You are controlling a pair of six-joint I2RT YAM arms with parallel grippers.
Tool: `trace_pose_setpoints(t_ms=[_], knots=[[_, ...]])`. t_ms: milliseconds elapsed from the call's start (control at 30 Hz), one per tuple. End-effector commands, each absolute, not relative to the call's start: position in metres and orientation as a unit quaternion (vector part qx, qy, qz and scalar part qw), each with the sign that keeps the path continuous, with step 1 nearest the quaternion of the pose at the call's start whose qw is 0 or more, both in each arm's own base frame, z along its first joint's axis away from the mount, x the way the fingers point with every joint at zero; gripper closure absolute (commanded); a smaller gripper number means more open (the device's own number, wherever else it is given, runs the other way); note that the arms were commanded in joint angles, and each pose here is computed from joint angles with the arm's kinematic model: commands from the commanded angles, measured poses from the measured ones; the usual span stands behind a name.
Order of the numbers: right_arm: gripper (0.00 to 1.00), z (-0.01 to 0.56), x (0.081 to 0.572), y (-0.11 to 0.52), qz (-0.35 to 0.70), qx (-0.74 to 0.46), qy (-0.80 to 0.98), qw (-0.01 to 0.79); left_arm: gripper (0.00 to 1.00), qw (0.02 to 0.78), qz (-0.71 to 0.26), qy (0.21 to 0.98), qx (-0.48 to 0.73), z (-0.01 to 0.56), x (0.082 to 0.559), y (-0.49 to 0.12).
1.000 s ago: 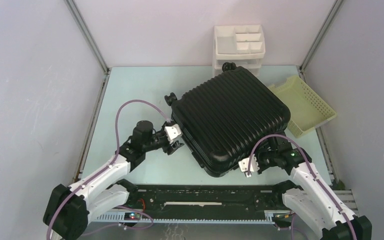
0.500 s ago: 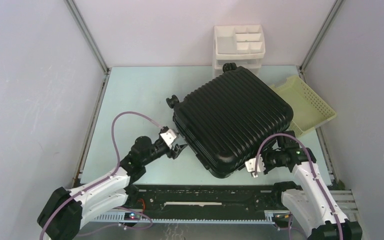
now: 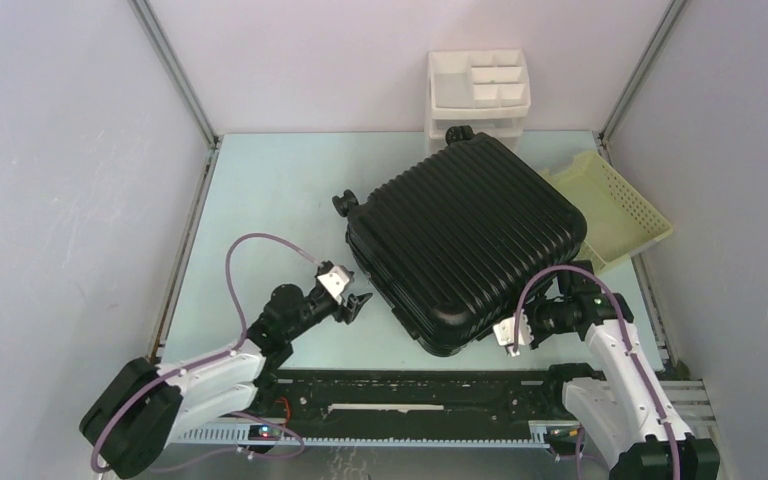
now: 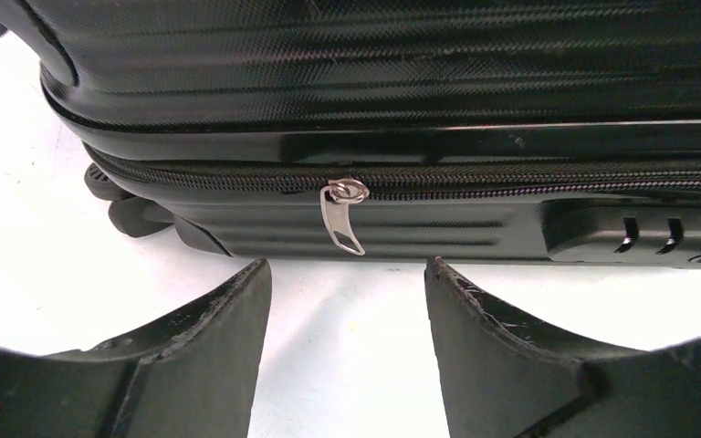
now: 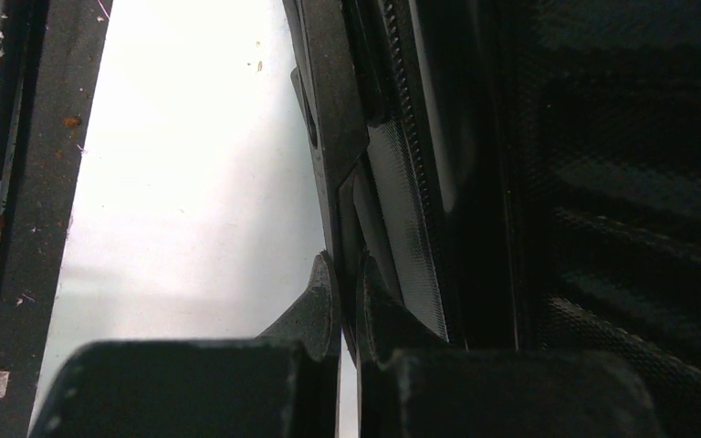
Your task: Open, take out, and arrange the luggage
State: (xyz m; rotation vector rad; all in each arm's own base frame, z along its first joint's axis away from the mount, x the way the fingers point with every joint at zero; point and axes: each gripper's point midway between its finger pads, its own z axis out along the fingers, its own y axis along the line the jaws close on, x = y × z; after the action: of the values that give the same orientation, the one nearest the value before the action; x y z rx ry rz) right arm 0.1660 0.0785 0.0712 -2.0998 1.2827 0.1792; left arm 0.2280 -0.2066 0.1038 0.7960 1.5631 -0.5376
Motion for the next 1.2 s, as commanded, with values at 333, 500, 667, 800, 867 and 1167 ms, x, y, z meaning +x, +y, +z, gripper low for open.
trace_pose_setpoints(t_ms=[333,500,667,800,867,1167], knots=[[1.0,0.063,0.138,0.064,0.116,-0.776,0.551,0.283,0.44,0.648,-0.231,0.631,0.359,0.138,0.263,-0.237],[1.0,0.063,0.137,0.065,0.12,-0.775,0.553,0.283,0.54,0.649,-0.256,0.618,0.361,0.145,0.262,-0.247],[1.0,0.062,0.138,0.066,0.125,-0.773,0.553,0.284,0.82,0.65,-0.275,0.614,0.353,0.147,0.257,-0.249],[1.0,0.062,0.138,0.066,0.126,-0.773,0.554,0.283,1.0,0.656,-0.271,0.619,0.335,0.146,0.257,-0.242],[1.0,0.061,0.138,0.065,0.124,-0.773,0.554,0.282,1.0,0.657,-0.263,0.628,0.324,0.143,0.259,-0.236],[1.0,0.06,0.139,0.062,0.12,-0.773,0.557,0.278,1.0,0.657,-0.217,0.685,0.23,0.133,0.282,-0.192]])
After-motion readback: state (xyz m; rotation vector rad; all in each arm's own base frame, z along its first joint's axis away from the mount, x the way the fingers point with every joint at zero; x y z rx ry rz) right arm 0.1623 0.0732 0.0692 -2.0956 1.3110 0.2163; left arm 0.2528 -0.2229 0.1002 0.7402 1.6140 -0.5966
